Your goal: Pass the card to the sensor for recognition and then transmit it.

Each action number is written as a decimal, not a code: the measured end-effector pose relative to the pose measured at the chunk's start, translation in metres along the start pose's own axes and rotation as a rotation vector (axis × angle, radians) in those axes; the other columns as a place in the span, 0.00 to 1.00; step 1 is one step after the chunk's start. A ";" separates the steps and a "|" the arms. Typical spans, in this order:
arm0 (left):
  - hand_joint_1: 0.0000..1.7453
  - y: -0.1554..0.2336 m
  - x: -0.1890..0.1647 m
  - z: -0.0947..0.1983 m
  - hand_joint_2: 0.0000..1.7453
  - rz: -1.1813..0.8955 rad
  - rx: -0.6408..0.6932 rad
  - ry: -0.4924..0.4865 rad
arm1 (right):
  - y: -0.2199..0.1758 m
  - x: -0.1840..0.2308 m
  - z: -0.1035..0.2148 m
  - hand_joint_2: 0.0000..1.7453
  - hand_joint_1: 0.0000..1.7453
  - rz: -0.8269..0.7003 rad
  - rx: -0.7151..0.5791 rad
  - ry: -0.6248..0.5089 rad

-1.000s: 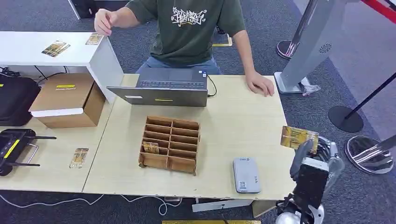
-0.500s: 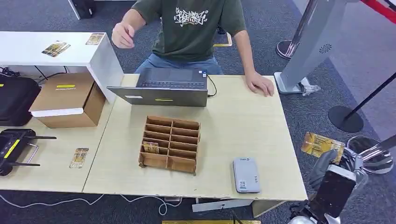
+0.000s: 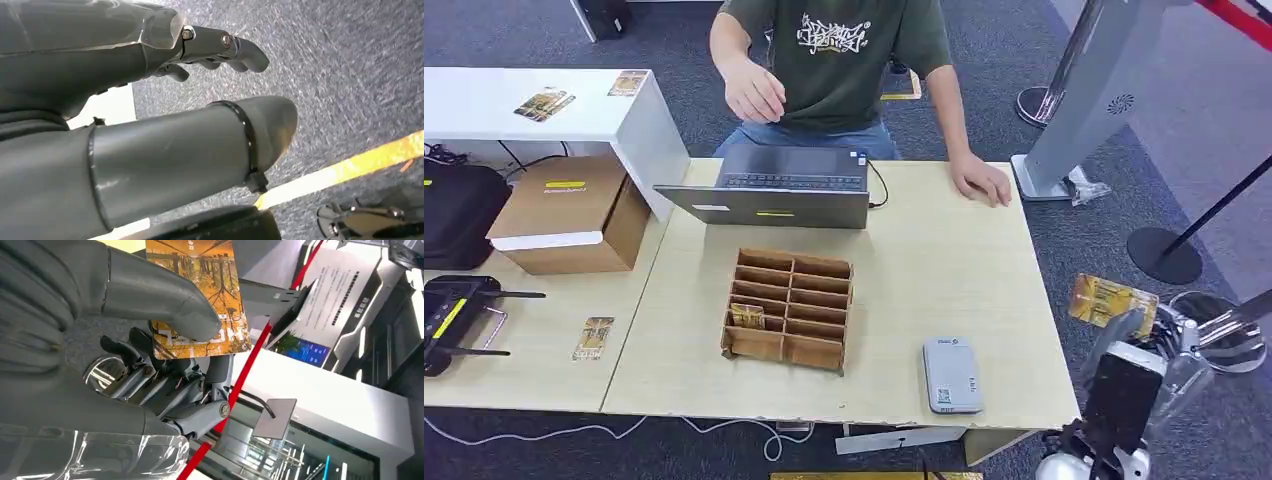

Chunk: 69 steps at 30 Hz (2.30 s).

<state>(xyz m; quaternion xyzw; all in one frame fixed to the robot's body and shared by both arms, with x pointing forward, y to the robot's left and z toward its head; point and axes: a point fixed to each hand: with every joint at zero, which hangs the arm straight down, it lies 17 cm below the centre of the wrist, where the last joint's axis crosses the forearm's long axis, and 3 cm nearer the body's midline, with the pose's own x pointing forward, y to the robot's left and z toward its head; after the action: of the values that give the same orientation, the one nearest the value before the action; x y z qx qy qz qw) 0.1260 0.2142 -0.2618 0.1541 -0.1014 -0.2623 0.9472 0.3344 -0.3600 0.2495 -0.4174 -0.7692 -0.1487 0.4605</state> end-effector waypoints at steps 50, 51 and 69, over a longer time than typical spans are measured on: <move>0.00 -0.019 -0.022 0.004 0.00 -0.164 0.006 -0.119 | 0.176 0.094 -0.039 1.00 1.00 0.617 0.222 -0.603; 0.00 -0.019 -0.022 0.004 0.00 -0.169 0.005 -0.122 | 0.183 0.099 -0.041 1.00 1.00 0.615 0.227 -0.617; 0.00 -0.017 -0.017 0.005 0.00 -0.249 0.024 -0.139 | 0.256 0.161 -0.065 1.00 1.00 0.615 0.283 -0.753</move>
<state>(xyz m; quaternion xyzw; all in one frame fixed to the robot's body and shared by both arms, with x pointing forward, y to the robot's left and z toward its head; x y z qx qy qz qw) 0.1019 0.2081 -0.2655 0.1584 -0.1500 -0.3864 0.8962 0.5353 -0.1625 0.3779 -0.5826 -0.7361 0.2603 0.2259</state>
